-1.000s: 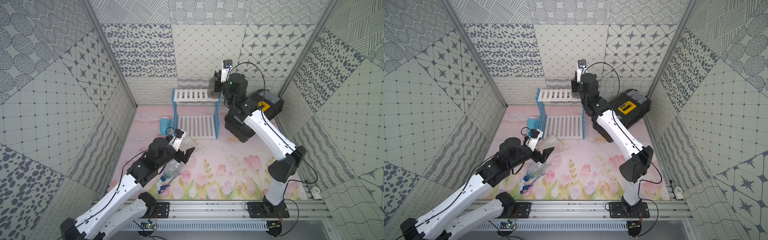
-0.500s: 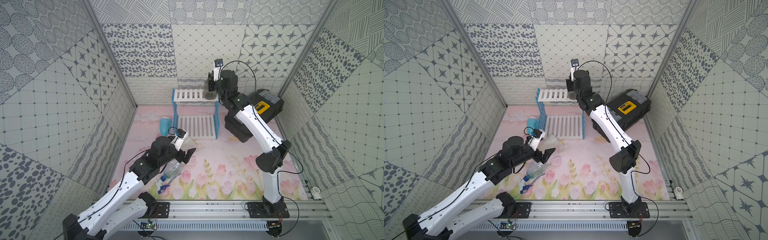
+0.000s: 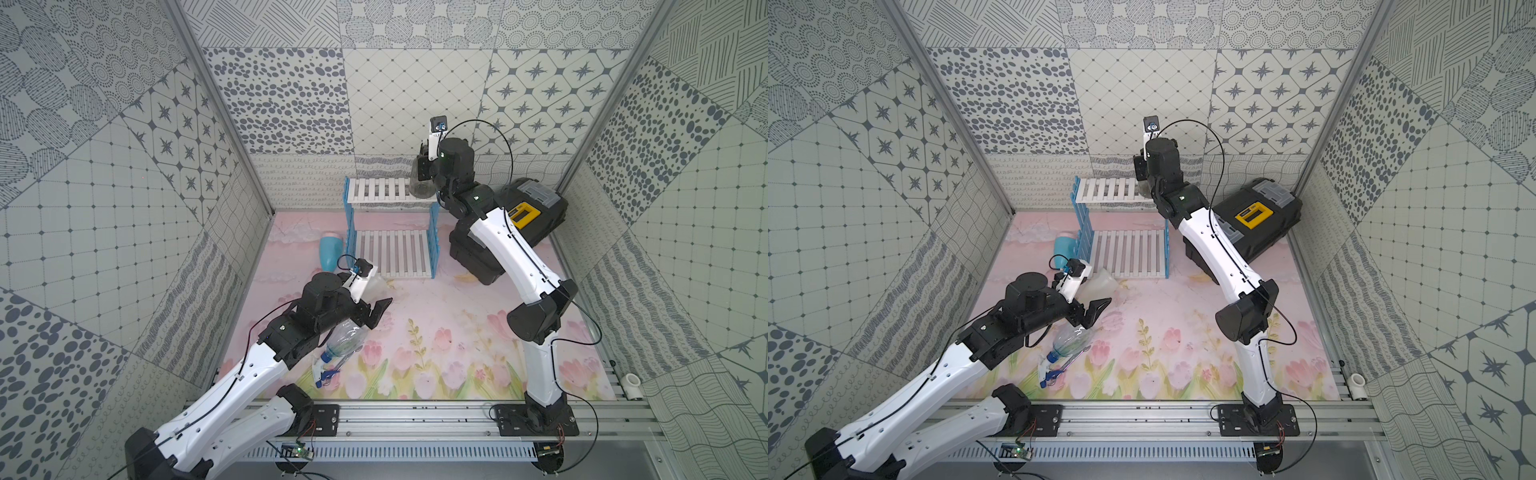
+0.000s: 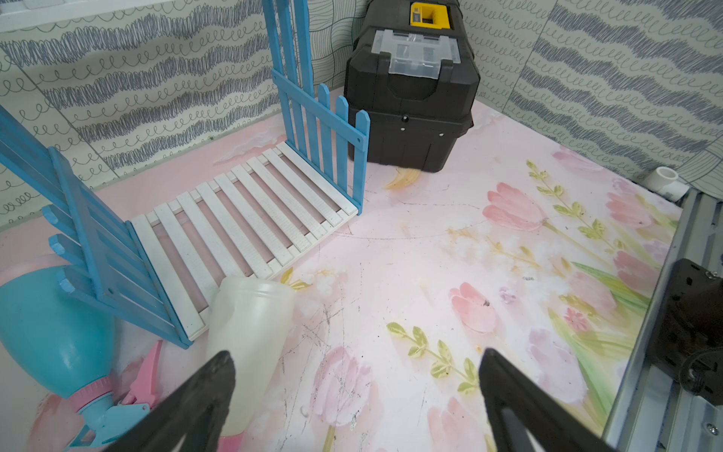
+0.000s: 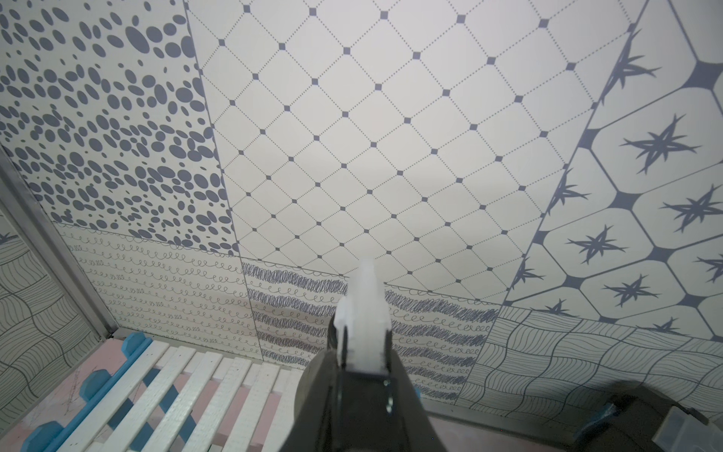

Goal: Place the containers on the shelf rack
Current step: 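Place the container on the shelf.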

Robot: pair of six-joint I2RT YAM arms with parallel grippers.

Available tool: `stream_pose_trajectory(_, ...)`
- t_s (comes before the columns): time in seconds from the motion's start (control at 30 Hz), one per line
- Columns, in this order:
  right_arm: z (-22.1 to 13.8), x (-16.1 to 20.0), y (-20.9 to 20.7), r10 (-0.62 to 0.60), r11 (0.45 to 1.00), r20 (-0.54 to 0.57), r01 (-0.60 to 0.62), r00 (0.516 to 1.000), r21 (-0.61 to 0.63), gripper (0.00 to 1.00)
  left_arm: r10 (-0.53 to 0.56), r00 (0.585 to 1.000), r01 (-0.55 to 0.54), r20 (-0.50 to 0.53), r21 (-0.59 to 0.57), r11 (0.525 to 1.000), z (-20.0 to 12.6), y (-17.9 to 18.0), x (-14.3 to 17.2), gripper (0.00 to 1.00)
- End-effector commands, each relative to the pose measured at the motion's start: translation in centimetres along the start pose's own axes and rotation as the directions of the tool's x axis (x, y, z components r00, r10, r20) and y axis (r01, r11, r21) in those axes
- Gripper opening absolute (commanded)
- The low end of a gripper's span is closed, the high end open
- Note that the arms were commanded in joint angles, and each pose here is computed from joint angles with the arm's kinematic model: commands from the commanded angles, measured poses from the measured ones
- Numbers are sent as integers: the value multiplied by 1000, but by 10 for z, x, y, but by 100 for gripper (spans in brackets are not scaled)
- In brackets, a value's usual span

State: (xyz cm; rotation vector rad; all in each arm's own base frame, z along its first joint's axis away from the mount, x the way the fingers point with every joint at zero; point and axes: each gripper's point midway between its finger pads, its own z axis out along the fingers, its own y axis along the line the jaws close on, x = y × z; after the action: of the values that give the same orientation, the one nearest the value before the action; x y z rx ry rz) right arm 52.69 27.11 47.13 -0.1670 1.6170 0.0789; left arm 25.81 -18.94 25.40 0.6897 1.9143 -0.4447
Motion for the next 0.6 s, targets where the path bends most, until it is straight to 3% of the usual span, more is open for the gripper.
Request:
stream_pose_trajectory(0.0, 6, 4, -6, 9, 999, -4, -9, 1000, 32, 1, 2, 1000, -2, 29, 19, 1000, -2, -1, -11, 99)
stream_pose_trajectory(0.37, 2, -1, 2, 33, 999, 0, -33, 999, -23, 59, -1, 1000, 1, 27, 26, 1000, -2, -3, -10, 99)
stream_pose_trajectory(0.57, -9, -13, 2, 44, 998, 13, -43, 999, -51, 96, -4, 1000, 3, 31, 27, 1000, -3, -3, -11, 99)
